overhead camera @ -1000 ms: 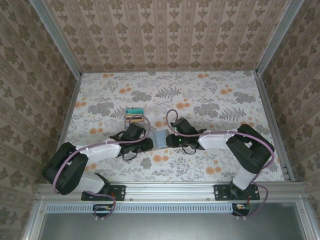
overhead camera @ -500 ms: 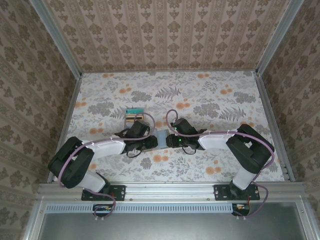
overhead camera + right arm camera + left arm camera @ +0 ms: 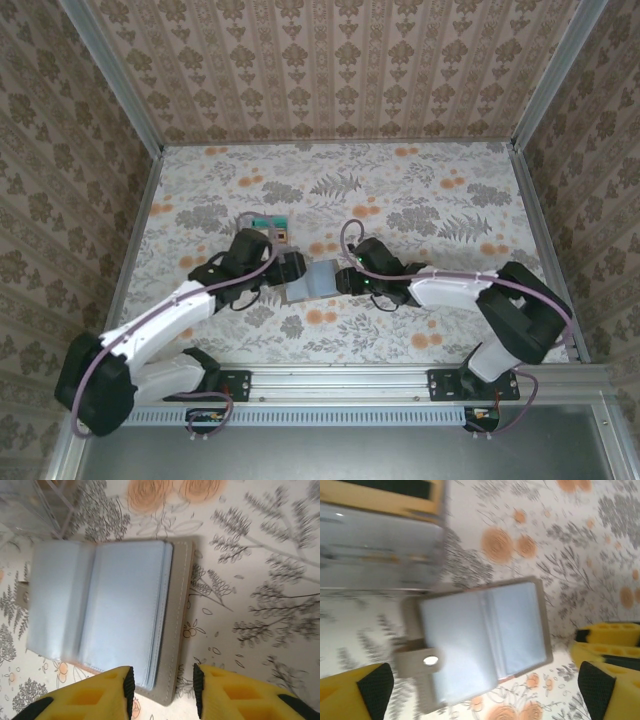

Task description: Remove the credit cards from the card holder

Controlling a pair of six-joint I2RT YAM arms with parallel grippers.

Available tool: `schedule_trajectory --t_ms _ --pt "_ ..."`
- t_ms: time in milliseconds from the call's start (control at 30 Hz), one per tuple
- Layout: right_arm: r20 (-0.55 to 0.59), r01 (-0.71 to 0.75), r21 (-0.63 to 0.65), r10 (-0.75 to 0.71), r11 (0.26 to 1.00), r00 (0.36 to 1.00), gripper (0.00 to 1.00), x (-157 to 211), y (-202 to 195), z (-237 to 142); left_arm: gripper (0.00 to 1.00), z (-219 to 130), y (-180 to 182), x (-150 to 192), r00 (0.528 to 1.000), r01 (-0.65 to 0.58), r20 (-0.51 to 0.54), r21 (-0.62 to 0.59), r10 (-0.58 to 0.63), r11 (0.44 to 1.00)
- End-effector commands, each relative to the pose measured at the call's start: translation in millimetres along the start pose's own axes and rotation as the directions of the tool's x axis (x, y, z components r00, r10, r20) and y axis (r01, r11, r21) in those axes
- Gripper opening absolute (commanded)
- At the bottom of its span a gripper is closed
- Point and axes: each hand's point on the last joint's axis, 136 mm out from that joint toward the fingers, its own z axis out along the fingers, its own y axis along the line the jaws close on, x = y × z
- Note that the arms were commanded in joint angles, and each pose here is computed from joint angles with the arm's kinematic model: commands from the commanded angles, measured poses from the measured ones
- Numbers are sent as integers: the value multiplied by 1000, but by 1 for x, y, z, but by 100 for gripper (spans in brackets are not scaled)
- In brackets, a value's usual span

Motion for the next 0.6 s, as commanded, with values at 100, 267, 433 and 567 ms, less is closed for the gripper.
schedule_trajectory --t_ms 100,267,433,567 --pt "192 14 106 -34 994 981 57 -29 -20 -47 100 -46 76 -20 990 75 137 -298 -35 952" --pt "295 12 117 -46 993 954 80 -52 -25 -85 100 -75 118 -39 954 179 297 -435 -47 883" --pt "463 -34 200 -64 979 884 100 -84 -45 -131 100 -94 137 -61 899 230 437 -453 -11 861" --pt "552 -76 331 -128 941 824 100 -107 -67 -163 100 -109 159 -72 856 332 514 -456 -59 826"
